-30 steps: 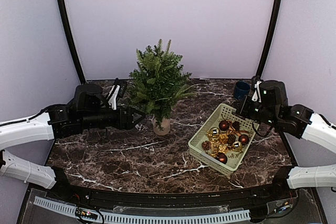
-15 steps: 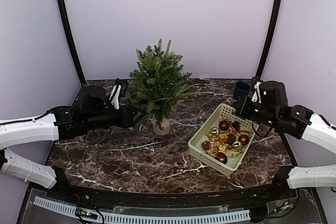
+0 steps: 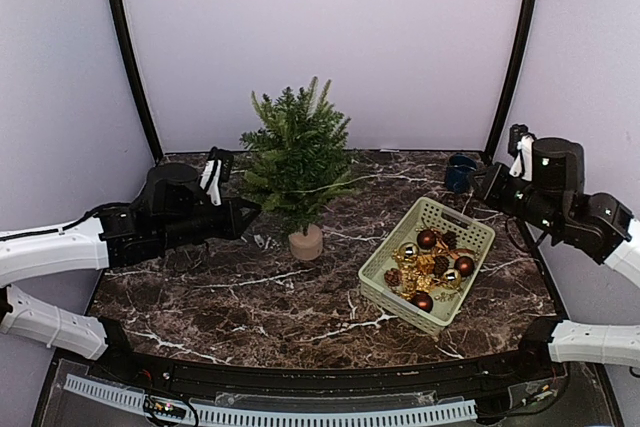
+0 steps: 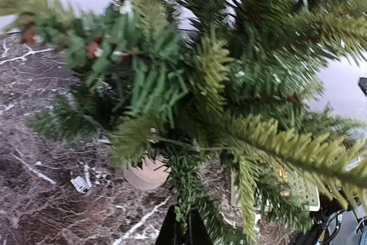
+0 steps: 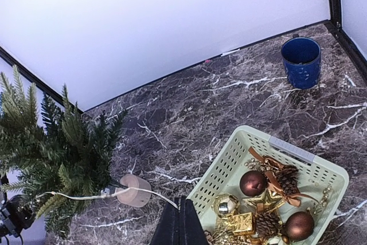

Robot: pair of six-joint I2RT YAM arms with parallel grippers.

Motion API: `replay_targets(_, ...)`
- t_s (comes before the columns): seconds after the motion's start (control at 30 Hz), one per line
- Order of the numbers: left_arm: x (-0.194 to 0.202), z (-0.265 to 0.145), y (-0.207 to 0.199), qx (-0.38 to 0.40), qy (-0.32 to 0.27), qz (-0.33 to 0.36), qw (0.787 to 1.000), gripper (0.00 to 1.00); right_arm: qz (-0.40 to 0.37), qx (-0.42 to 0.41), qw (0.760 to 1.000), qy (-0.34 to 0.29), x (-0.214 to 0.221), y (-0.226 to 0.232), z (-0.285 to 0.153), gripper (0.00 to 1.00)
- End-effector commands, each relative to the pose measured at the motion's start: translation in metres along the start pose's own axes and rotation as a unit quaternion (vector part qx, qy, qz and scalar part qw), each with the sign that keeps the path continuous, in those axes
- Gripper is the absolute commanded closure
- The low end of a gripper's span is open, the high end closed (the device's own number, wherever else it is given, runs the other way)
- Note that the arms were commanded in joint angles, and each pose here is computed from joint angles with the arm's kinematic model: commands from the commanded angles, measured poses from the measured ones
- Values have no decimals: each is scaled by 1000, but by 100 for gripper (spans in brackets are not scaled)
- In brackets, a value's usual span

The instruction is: Decorate the small christmas tree

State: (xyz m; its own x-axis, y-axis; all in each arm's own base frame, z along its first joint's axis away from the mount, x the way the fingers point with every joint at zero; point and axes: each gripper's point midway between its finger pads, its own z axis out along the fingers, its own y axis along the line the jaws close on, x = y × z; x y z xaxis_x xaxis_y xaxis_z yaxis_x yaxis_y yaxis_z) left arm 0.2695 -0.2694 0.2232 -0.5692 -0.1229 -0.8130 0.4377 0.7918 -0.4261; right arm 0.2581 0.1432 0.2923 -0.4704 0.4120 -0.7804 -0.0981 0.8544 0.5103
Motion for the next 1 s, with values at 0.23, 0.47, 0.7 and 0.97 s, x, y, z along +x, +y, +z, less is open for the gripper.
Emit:
replay_targets(0.23, -13, -14, 40, -33, -13, -10, 999, 100, 10, 29, 998, -48, -34, -14, -43, 100)
replay_targets(0.47, -11, -15, 51, -48, -2, -3, 999, 100, 10, 46, 997, -66, -47, -21, -58, 100)
replay_targets(0.7, -14, -16, 60, -59, -3, 5, 998, 100, 11, 54, 995, -77, -54, -25, -70, 100)
replay_targets(0.97, -21, -14, 72, -70, -3, 23, 997, 100, 18, 38, 998, -47, -26, -21, -37, 100)
